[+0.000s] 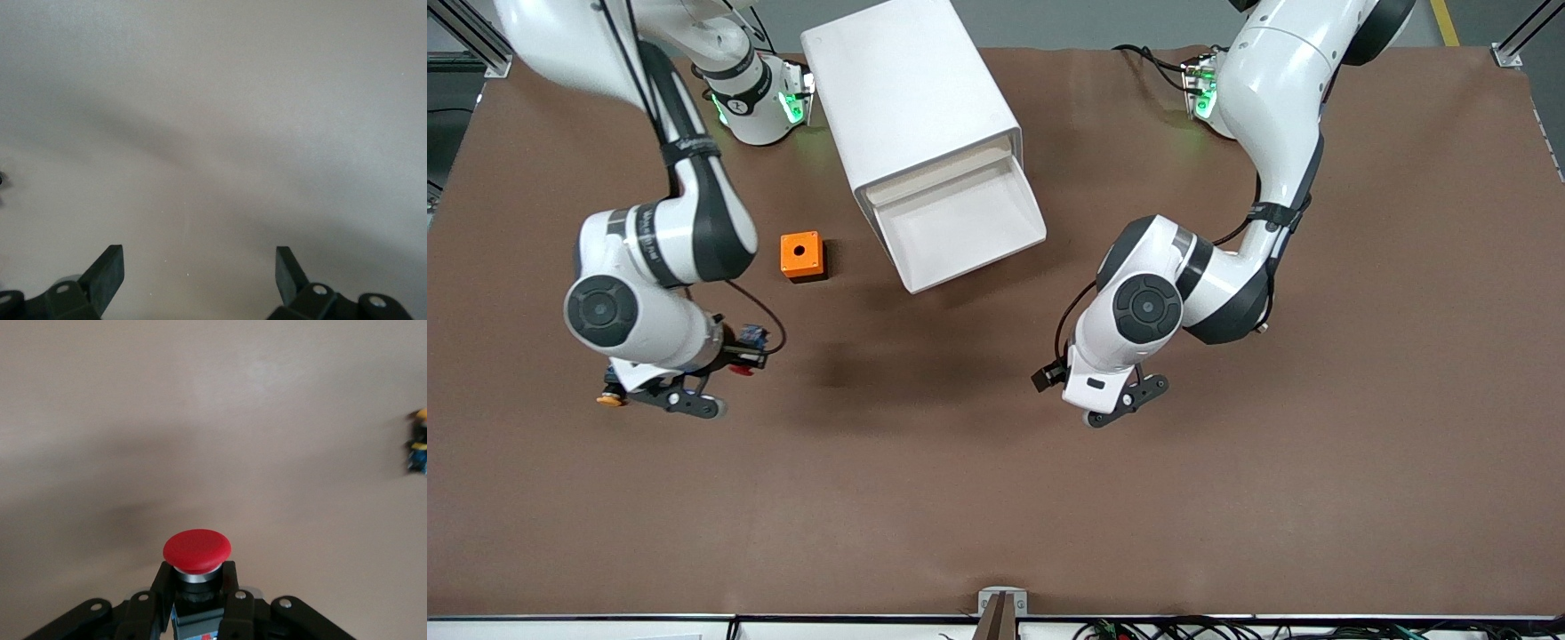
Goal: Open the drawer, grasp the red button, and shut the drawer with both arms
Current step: 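Lift the red button out and carry it toward the yellow button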
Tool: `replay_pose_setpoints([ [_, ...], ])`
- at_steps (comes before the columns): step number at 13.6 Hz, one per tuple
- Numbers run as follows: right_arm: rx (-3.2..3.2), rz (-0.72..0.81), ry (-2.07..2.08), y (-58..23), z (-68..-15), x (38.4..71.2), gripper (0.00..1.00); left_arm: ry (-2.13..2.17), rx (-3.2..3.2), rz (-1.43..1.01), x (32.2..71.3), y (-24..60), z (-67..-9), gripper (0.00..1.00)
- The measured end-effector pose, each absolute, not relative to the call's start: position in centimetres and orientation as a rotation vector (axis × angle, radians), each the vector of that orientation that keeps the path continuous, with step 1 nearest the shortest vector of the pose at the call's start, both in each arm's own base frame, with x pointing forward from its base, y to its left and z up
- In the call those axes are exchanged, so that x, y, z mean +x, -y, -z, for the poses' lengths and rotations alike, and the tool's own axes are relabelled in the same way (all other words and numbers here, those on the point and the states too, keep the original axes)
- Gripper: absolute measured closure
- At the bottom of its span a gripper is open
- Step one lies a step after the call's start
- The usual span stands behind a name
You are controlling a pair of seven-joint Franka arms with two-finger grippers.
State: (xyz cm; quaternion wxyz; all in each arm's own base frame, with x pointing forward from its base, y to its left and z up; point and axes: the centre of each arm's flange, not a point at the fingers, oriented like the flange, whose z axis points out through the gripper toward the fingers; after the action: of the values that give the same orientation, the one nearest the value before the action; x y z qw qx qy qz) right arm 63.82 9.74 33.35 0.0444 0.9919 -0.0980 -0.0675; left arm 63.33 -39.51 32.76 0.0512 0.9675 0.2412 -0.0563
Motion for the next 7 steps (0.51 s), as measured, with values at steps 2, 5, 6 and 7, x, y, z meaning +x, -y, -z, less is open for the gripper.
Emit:
replay_pose_setpoints([
  [2, 3.013, 0.209, 0.239, -5.8, -31.3, 64.4, 0.67, -0.734, 2.944, 0.171, 63.3, 39.5, -32.7, 0.00],
  [5, 2.987, 0.202, 0.219, -0.9, -28.0, 65.1, 0.67, -0.734, 2.944, 0.171, 63.3, 39.5, -32.7, 0.00],
  [6, 2.987, 0.200, 0.222, 0.4, -27.1, 65.3, 0.67, -0.734, 2.944, 0.171, 63.3, 39.5, -32.7, 0.00],
  [7, 2.986, 0.202, 0.238, 1.6, -26.2, 65.4, 0.67, -0.733, 2.944, 0.171, 63.3, 39.5, -32.7, 0.00],
])
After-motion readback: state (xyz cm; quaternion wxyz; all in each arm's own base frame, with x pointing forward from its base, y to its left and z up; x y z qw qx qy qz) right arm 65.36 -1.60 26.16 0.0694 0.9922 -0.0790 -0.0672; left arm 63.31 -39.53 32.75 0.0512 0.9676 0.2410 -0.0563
